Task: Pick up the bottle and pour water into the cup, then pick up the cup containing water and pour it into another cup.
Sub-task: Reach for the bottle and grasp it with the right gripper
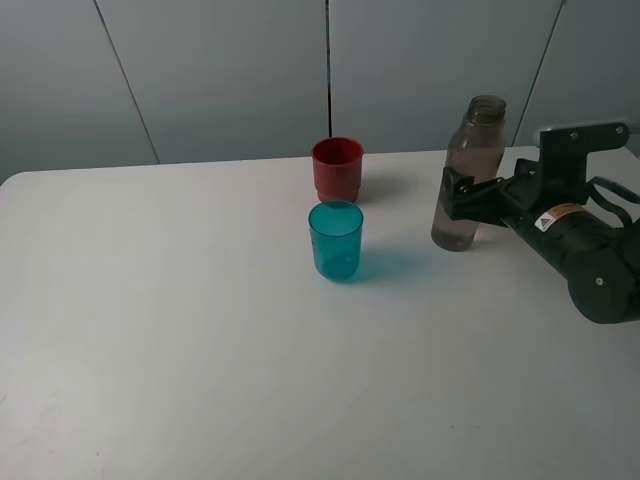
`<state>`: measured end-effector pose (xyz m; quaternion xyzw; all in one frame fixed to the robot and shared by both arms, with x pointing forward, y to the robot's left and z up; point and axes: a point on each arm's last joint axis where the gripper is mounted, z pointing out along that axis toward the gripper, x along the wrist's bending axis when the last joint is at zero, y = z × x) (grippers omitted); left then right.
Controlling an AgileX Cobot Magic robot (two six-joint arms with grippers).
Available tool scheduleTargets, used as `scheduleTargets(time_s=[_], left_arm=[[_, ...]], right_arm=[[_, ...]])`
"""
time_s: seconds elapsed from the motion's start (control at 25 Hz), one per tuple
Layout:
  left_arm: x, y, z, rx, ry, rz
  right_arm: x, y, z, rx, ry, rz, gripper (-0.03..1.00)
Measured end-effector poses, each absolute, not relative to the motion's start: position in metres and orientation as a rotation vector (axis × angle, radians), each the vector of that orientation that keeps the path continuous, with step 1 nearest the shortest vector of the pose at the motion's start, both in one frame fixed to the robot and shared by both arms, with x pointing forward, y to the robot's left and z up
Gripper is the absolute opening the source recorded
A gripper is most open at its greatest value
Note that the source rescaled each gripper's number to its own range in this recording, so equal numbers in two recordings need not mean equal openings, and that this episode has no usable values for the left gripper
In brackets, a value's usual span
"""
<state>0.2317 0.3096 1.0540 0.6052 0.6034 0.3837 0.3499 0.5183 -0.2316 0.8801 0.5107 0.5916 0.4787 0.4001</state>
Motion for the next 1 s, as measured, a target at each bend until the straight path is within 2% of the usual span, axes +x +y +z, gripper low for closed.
scheduleTargets(time_s=[0.48,0.72,0.76,0.8,0.84,0.88,1.0], left_arm=[[0.232,0.31,1.054,1.568,1.563,0.994],[0.232,0.31,1.054,1.57,1.561,0.995],[0.232,0.31,1.054,1.57,1.561,0.995],[0.232,0.31,1.054,1.568,1.563,0.994],[0.232,0.31,1.054,1.568,1.563,0.994],[0.232,0.31,1.054,1.568,1.563,0.994],[0.232,0.31,1.054,1.568,1.563,0.994]], right_arm=[[0.547,-0.224,0.854,1.304,1.506,1.197,1.0],[0.551,-0.222,0.852,1.292,1.514,1.208,1.0],[0.551,-0.222,0.852,1.291,1.515,1.208,0.86],[0.551,-0.221,0.852,1.289,1.518,1.209,0.62],[0.551,-0.221,0.852,1.286,1.521,1.212,0.19],[0.551,-0.221,0.852,1.285,1.523,1.212,0.06],[0.551,-0.221,0.852,1.277,1.526,1.212,0.03]])
